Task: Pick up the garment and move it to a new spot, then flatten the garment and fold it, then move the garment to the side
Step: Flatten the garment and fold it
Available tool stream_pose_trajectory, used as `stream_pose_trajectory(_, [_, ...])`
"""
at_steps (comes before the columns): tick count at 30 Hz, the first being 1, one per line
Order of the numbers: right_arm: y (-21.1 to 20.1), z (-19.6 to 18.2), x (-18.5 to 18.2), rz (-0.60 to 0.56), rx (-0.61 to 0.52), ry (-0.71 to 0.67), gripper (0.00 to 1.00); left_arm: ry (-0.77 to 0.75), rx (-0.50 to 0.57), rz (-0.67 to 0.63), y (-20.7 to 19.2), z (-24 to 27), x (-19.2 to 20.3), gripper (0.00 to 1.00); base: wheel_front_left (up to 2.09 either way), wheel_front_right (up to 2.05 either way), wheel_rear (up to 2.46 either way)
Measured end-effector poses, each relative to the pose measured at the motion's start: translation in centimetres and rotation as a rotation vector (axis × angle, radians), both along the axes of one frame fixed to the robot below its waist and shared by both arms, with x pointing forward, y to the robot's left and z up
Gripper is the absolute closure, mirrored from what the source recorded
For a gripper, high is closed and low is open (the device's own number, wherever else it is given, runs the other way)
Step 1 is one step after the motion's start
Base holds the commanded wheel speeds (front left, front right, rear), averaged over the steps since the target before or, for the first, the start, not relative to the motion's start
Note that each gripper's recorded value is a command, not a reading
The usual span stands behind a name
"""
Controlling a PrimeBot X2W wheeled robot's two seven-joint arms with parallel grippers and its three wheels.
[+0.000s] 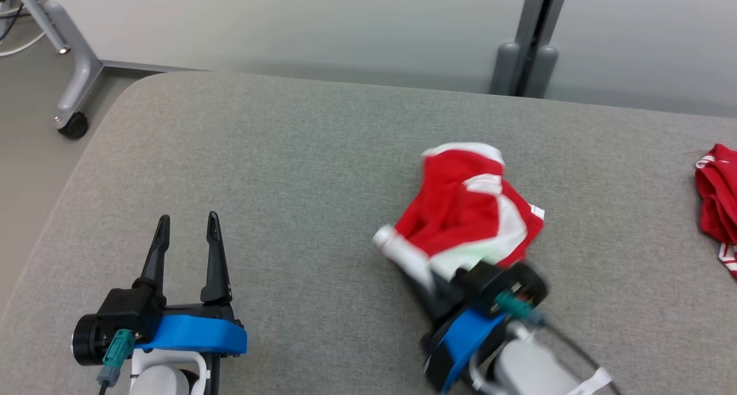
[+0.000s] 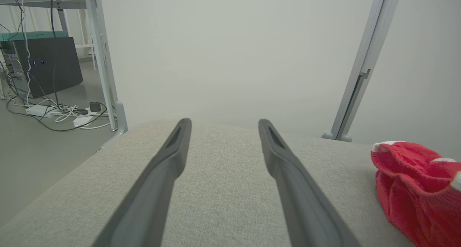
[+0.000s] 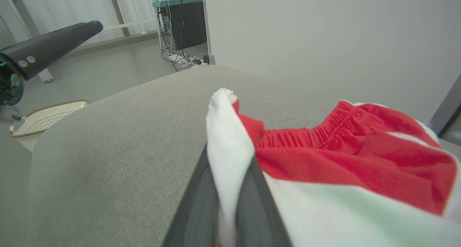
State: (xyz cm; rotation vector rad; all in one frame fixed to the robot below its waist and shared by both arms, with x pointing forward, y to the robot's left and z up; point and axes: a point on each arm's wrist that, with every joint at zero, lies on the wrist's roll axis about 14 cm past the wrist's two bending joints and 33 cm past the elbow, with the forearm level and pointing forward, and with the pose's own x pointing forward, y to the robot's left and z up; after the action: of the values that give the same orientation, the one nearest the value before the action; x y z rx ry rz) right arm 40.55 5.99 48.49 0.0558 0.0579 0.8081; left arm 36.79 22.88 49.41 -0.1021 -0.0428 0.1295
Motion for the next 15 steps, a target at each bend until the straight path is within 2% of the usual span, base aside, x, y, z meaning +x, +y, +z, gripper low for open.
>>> stream_pose_trajectory(4, [2.9,-3.4,-4.1,0.132,-0.05,0.094,1.0,0.011,-0.002,0.016,0.5,-0.3,-0.3,0.0,0.0,0.0,0.0])
stream_pose_trajectory(5, [3.3,-4.1,-4.9,0.153,-0.056,0.118,0.62,0.012,-0.002,0.017,0.5,-0.4,-0.4,0.0,0.0,0.0,0.0])
stream_pose_trajectory(6, [3.7,-4.9,-5.8,0.181,-0.08,0.134,0.0,0.013,-0.002,0.018,0.5,-0.4,-0.4,0.0,0.0,0.0,0.0])
stream_pose_trajectory(11, [4.3,-5.5,-7.4,0.217,-0.066,0.159,0.0,0.01,-0.007,0.019,0.5,-0.3,-0.4,0.0,0.0,0.0,0.0])
stream_pose_trajectory(15, [4.2,-3.3,-6.4,0.194,-0.008,0.11,0.0,0.004,-0.012,0.009,0.2,-0.2,0.0,0.0,0.0,0.0,0.0])
